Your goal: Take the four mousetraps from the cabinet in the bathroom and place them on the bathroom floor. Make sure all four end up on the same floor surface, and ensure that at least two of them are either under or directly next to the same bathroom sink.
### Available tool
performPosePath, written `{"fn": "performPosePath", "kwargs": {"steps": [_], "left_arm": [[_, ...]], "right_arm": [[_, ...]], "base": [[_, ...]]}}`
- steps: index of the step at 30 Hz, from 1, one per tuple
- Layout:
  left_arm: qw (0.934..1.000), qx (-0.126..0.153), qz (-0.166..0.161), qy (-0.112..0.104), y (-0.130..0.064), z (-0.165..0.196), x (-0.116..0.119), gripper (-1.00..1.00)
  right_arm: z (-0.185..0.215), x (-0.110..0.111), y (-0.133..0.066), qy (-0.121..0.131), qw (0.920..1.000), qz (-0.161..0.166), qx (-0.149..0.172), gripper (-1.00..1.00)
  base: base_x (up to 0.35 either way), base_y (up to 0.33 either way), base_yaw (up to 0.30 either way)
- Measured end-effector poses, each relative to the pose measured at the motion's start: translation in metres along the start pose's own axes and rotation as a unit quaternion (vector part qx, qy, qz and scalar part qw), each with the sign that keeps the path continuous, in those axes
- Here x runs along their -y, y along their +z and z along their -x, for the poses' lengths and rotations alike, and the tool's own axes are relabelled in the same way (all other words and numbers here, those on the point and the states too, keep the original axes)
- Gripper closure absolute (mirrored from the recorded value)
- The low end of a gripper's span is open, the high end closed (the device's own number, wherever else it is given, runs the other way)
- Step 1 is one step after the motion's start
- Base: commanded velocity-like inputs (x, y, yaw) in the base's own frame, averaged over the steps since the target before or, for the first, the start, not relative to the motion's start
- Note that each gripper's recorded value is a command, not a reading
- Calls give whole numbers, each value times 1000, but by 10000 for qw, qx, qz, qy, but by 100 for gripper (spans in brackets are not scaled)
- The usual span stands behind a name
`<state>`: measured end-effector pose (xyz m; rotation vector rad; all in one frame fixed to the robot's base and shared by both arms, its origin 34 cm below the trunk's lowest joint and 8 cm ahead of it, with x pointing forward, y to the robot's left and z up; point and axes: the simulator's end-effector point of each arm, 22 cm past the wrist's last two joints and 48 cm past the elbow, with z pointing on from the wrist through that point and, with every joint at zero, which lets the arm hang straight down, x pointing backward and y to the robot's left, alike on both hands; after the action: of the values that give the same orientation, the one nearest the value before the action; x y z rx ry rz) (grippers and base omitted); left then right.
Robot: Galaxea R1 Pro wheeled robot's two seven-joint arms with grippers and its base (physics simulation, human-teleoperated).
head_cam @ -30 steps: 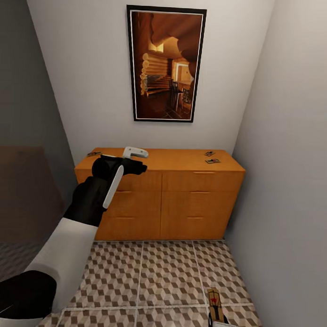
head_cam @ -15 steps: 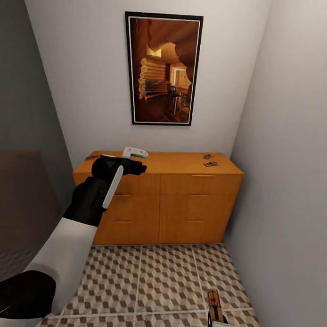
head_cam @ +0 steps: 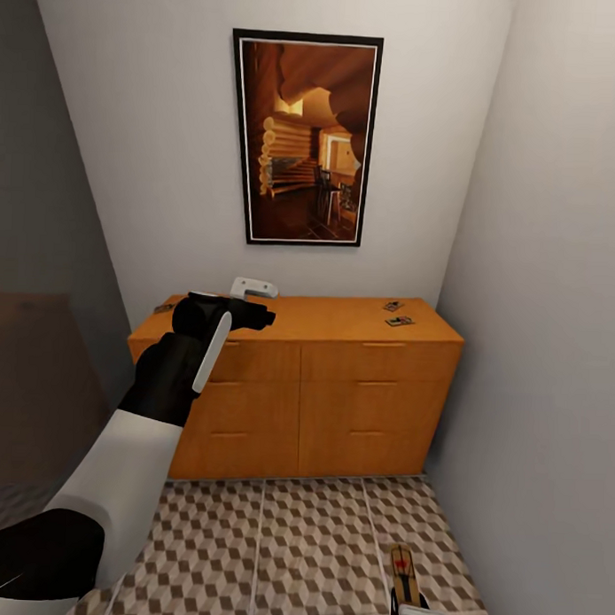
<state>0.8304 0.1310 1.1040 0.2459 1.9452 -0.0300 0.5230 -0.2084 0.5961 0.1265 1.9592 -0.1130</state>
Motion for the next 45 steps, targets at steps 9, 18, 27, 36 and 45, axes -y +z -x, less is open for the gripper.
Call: {"fn": "performPosePath", "kwargs": {"steps": [9, 18, 27, 36, 45], "left_arm": [[10000, -15, 1, 1, 0, -1, 0, -100], [9999, -117, -9, -6, 8, -10, 0, -100], [9998, -208, -39, 37, 15, -19, 4, -100], [9997, -205, -52, 105, 15, -19, 8, -100], [9998, -176, -54, 111, 13, -16, 9, -100]], "right_arm": [[0, 0, 0, 1, 10000, -1, 5, 100], [-4, 0, 0, -5, 10000, -4, -45, 100], [-8, 0, -1, -12, 10000, 0, -91, 100], [-8, -1, -1, -6, 10000, 2, -92, 100], [-8, 0, -2, -5, 10000, 1, -85, 100]], "base": [[13, 0, 0], [0, 0, 0], [0, 0, 0], [0, 0, -149], [29, 0, -255]]}}
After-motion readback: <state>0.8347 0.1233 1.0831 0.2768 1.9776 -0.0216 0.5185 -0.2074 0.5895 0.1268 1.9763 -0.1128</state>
